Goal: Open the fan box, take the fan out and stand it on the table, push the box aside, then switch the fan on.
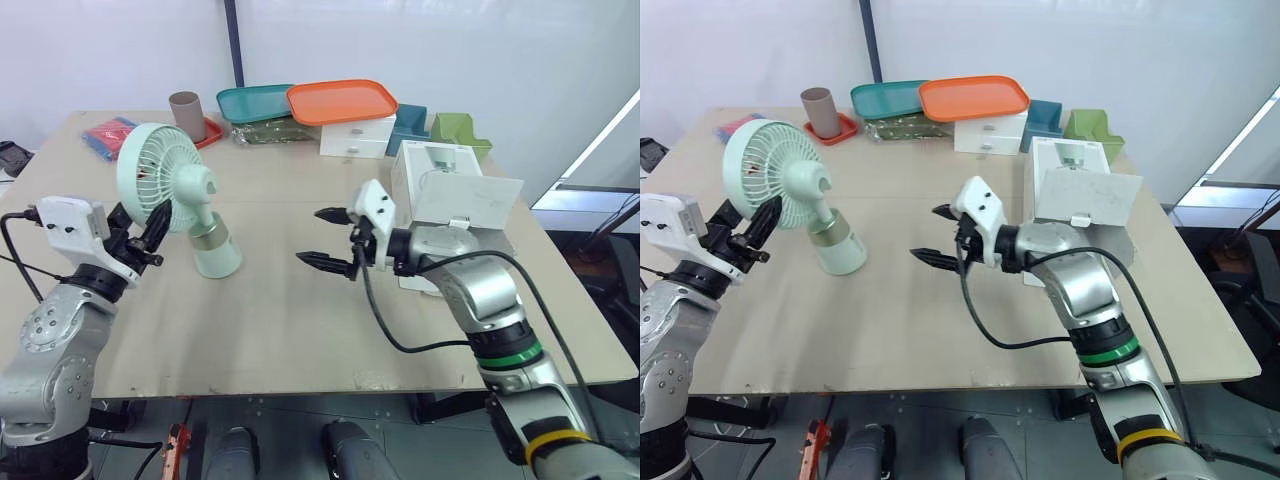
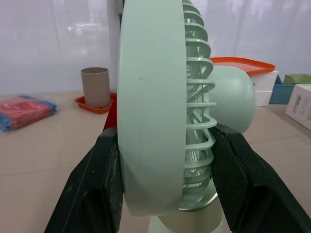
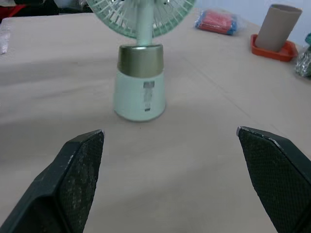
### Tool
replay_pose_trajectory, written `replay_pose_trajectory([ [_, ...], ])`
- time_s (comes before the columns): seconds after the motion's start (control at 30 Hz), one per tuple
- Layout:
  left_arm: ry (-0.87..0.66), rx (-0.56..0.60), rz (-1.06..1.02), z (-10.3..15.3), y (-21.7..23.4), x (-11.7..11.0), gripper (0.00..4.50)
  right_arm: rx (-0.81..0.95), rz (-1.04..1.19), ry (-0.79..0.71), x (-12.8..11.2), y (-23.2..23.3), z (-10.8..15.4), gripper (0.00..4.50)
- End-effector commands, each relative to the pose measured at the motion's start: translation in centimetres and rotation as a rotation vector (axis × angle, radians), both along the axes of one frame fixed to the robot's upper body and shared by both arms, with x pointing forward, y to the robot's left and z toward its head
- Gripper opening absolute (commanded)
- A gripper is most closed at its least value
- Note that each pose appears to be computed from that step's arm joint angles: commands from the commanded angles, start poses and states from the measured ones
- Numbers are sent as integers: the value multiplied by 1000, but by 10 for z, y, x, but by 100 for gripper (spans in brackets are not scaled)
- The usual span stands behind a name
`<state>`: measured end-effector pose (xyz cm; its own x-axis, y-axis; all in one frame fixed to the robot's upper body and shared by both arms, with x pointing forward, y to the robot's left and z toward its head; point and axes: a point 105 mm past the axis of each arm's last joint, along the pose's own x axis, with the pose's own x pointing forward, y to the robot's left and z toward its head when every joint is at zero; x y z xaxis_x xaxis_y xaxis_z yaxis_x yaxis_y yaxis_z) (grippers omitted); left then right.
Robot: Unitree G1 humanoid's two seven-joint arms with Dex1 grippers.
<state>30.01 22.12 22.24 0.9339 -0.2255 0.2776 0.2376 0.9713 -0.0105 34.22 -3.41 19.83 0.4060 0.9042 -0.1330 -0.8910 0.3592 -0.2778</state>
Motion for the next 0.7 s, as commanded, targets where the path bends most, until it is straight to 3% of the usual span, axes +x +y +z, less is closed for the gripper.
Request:
replay_pose_trajectory([
  [0.03,-116,0,-73,29,-16,-11,204,29,0,-34,2,8,14,450],
  [0.7,-169,4,-204,40,-60,-3,204,127,-72,30,22,68,43,450],
])
